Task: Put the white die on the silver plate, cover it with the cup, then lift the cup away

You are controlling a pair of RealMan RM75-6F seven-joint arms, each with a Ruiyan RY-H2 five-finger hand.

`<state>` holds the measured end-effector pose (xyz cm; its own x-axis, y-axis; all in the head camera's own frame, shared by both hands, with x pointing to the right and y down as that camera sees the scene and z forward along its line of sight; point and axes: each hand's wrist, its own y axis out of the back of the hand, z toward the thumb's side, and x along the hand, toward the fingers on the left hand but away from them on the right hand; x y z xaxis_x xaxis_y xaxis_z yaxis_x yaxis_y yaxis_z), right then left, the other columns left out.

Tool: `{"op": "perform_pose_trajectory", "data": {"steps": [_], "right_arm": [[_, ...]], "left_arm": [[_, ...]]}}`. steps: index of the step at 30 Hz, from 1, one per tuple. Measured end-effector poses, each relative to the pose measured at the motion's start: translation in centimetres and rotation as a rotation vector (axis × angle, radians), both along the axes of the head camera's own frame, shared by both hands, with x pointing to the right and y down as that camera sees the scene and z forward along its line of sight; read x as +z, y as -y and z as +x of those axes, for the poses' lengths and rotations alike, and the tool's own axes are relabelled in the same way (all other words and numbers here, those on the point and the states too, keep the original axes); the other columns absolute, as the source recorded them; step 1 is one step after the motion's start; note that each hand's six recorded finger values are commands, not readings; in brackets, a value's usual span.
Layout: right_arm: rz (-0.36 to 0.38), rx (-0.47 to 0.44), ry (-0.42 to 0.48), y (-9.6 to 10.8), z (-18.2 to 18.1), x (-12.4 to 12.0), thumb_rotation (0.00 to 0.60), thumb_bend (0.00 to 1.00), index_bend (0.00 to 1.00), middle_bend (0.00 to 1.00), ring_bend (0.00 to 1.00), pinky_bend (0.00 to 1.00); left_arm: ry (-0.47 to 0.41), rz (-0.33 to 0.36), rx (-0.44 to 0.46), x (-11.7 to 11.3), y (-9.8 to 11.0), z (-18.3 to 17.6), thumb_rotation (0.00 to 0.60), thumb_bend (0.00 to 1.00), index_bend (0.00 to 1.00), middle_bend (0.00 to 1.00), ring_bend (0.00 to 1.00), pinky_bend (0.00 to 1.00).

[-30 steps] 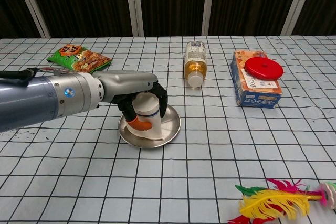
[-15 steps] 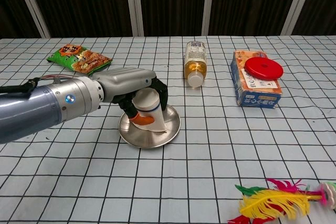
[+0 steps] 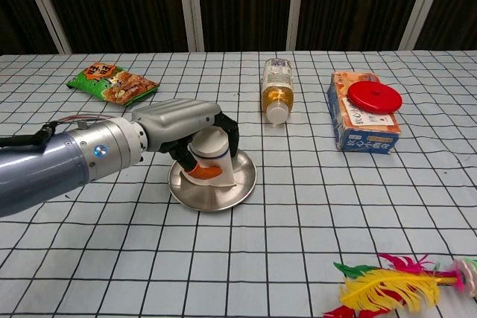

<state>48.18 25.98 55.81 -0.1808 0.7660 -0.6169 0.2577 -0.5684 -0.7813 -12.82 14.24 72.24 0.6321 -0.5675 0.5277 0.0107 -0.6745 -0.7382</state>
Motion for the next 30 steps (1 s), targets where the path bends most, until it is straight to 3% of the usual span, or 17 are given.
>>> {"op": "perform_pose_trajectory", "data": {"steps": [8, 16, 23, 30], "right_arm": [[-0.002, -0.001, 0.000, 0.0, 0.0, 0.1, 0.600, 0.10, 0.21, 0.19, 0.15, 0.00], [-0.004, -0.004, 0.001, 0.0, -0.2, 0.1, 0.600, 0.10, 0.21, 0.19, 0.15, 0.00], [-0.006, -0.004, 0.004, 0.0, -0.2, 0.1, 0.600, 0.10, 0.21, 0.19, 0.15, 0.00], [-0.021, -0.005, 0.003, -0.1, -0.2, 0.3, 0.600, 0.10, 0.21, 0.19, 0.15, 0.00]], "left_arm": [[-0.027, -0.159, -0.009, 0.4, -2.1, 0.6, 0.600, 0.56, 0.51, 0.38, 0.22, 0.22], [-0.094, -0.368, -0.064, -0.7, -3.6, 1.1, 0.600, 0.56, 0.51, 0.38, 0.22, 0.22], [-0.072, -0.342, -0.059, -1.0, -2.9, 0.2, 0.600, 0.56, 0.51, 0.38, 0.22, 0.22], [0.012, -0.192, 0.011, 0.1, -2.5, -1.2, 0.600, 0.56, 0.52, 0.39, 0.22, 0.22]]}}
